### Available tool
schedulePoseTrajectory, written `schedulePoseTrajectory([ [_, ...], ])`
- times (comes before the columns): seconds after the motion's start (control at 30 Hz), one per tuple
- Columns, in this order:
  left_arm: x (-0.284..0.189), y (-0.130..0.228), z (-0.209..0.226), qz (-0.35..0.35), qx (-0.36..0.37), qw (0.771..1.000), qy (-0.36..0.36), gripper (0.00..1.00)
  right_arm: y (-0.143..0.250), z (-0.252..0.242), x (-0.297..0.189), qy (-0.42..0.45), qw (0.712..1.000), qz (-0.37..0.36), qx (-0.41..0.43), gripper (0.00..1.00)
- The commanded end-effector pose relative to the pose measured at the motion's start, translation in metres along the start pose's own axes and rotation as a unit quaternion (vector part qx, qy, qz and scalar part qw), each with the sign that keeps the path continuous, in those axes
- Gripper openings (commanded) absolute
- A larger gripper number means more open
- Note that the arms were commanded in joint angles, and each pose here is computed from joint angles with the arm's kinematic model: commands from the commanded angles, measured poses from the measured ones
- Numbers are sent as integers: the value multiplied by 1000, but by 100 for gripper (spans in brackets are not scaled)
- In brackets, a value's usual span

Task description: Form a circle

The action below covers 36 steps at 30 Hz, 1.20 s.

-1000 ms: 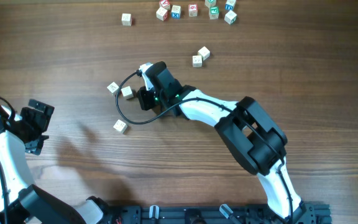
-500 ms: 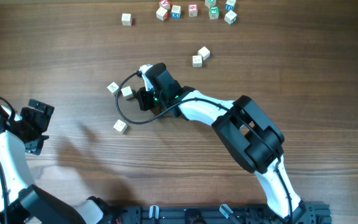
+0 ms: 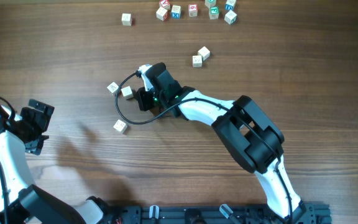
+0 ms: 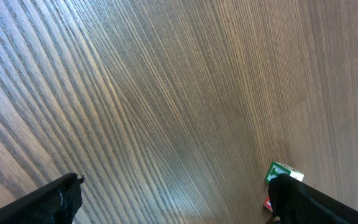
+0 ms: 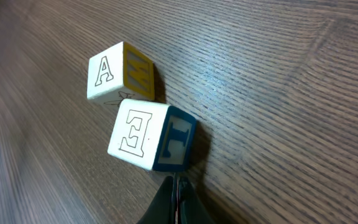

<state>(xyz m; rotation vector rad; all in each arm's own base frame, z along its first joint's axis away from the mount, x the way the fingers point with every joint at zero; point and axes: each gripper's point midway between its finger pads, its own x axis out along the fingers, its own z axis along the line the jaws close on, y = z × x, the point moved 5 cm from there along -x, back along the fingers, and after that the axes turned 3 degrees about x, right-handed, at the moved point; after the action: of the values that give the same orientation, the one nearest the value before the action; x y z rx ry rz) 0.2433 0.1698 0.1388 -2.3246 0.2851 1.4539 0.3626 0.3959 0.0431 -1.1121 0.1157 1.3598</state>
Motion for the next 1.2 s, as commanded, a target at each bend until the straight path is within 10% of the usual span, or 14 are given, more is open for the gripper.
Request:
schedulePoseTrajectory([
  [0.0, 2, 0, 4, 1, -6, 1000, -9, 100, 4, 3, 6, -18, 1000, 8, 4, 4],
  [1.17, 2, 0, 4, 1, -6, 1000, -9, 100, 0, 6, 5, -26, 1000, 0, 1, 4],
])
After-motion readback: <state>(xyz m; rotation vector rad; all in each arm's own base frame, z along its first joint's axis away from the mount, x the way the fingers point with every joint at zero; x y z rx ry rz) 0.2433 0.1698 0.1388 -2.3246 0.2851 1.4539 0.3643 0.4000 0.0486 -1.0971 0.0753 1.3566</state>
